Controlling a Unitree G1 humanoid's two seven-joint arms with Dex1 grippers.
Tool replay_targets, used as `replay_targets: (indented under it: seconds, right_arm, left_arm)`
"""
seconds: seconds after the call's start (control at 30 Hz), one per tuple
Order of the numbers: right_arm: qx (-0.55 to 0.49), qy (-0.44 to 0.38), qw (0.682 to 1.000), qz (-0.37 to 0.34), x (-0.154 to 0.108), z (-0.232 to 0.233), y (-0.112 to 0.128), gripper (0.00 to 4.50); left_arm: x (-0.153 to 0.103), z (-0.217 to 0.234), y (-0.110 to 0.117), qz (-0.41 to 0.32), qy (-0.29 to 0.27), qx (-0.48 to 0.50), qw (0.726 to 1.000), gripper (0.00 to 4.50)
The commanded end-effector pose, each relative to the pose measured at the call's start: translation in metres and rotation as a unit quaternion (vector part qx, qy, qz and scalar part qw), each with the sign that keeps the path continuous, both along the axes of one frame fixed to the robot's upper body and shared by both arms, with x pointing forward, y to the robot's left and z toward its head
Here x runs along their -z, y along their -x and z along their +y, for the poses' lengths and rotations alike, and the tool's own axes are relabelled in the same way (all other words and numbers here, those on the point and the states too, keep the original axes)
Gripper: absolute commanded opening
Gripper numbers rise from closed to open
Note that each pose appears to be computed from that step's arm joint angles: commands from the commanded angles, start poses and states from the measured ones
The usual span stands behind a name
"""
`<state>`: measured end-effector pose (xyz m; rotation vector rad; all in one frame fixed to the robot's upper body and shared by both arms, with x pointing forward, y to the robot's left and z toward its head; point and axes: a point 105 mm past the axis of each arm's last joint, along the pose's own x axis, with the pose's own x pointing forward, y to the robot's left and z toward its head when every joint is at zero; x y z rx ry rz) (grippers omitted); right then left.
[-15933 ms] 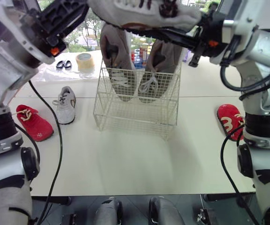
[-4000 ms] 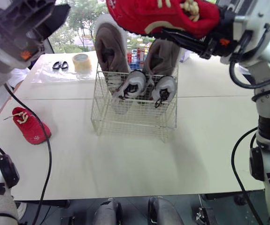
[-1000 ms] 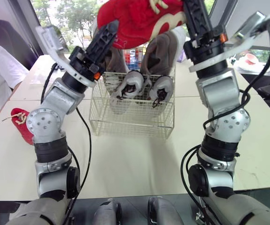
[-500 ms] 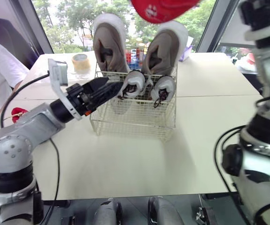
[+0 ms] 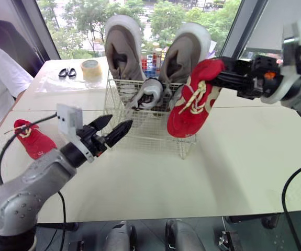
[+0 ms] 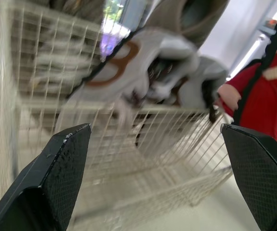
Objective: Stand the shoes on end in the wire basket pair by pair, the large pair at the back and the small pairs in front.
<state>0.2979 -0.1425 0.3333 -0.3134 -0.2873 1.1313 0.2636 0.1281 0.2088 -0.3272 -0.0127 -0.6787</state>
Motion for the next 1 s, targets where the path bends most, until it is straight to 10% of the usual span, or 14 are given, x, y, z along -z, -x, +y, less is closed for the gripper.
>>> replay_targets:
  seconds: [0.03, 0.4, 0.63, 1.0]
  right_arm:
    - [0.002, 0.025, 0.999, -0.049, -0.003, 0.002, 0.001, 1.27]
    - [0.006, 0.063, 0.998, -0.027, 0.041, 0.007, -0.009, 1.27]
    - [0.012, 0.06, 0.998, -0.011, 0.042, 0.003, -0.009, 4.43]
    - [-0.078, -0.053, 0.995, 0.014, -0.034, 0.003, 0.03, 4.48]
  left_arm:
    - [-0.02, -0.002, 0.007, -0.047, 0.007, 0.009, 0.999, 4.4]
    - [-0.027, 0.008, 0.0, -0.048, 0.005, -0.001, 0.999, 4.4]
    - [-0.031, 0.016, -0.004, -0.047, 0.008, -0.005, 0.999, 4.5]
    - [-0.06, 0.058, -0.009, -0.065, 0.008, -0.06, 0.996, 4.5]
